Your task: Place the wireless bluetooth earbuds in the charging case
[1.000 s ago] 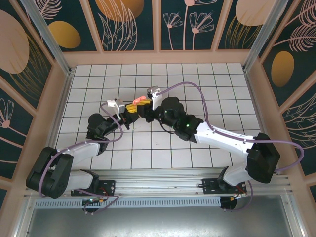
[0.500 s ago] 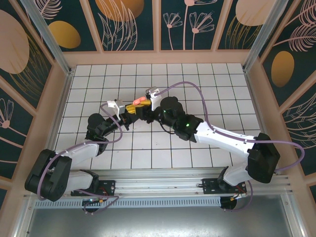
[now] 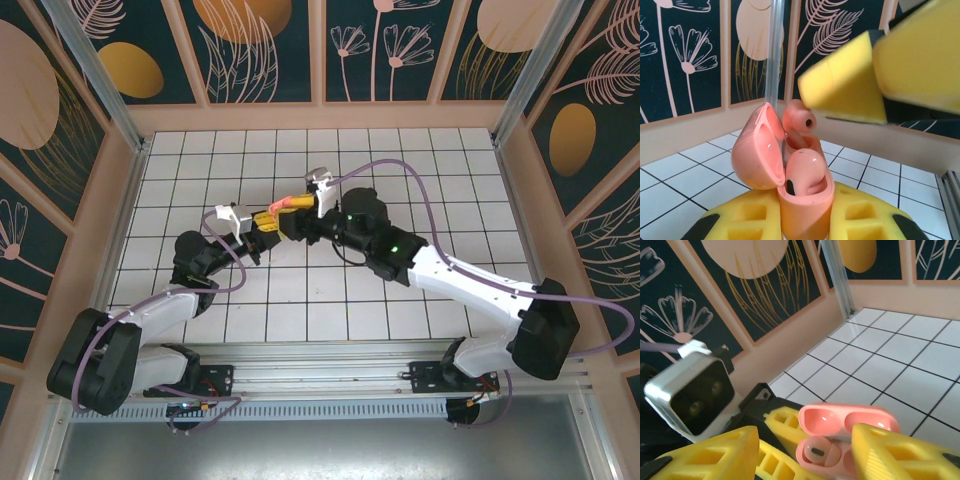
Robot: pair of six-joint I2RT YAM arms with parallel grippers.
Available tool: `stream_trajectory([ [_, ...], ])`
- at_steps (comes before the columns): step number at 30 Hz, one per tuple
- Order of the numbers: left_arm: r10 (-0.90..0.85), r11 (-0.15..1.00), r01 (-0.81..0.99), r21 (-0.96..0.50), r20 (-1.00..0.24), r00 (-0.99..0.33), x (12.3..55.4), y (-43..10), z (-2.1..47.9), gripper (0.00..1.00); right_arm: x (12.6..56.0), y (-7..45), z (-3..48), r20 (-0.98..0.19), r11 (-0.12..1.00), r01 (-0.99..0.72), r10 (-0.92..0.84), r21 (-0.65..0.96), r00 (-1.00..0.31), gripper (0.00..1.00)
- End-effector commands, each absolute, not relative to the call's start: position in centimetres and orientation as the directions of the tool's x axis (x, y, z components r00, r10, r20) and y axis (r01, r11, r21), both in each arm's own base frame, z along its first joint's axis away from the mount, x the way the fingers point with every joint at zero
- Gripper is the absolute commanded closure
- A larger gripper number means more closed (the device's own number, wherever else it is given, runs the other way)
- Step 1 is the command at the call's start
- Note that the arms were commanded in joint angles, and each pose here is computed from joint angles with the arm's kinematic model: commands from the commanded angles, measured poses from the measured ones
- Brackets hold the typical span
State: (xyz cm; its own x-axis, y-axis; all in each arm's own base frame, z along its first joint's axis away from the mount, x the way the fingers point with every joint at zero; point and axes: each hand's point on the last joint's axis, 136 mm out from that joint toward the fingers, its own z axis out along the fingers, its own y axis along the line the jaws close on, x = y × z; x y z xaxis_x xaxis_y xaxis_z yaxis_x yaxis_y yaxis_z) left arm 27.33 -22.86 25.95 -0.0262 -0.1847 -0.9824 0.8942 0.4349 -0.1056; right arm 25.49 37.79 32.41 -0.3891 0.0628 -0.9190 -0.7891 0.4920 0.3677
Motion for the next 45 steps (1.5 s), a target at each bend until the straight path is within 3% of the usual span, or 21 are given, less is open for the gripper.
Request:
stream_trajectory([
  [1, -0.187, 0.395, 0.919, -0.013, -0.980, 0.067, 26.4, -23.2, 28.1, 0.86, 24.5, 37.0, 36.7, -0.915, 0.374, -0.835, 0.145, 0.404, -0.377, 0.47],
  [8, -0.172, 0.345, 0.939, 0.009, -0.982, 0.072, 25.6, -23.7, 28.3, 0.86, 25.2, 34.9, 37.0, -0.879, 0.299, -0.826, 0.152, 0.477, -0.452, 0.44],
  [26, -0.170, 0.287, 0.958, 0.026, -0.982, 0.077, 24.7, -24.2, 28.8, 0.86, 26.2, 36.0, 34.6, -0.813, 0.257, -0.779, 0.046, 0.571, -0.581, 0.39],
  [39, -0.150, 0.305, 0.952, 0.008, -0.987, 0.057, 25.2, -24.2, 28.2, 0.85, 23.9, 36.6, 35.5, -0.834, 0.085, -0.830, 0.011, 0.551, -0.552, 0.41],
  [45, -0.115, 0.324, 0.946, -0.013, -0.993, 0.026, 25.8, -24.3, 26.9, 0.85, 23.6, 34.3, 36.2, -0.847, 0.102, -0.841, 0.083, 0.531, -0.525, 0.44],
])
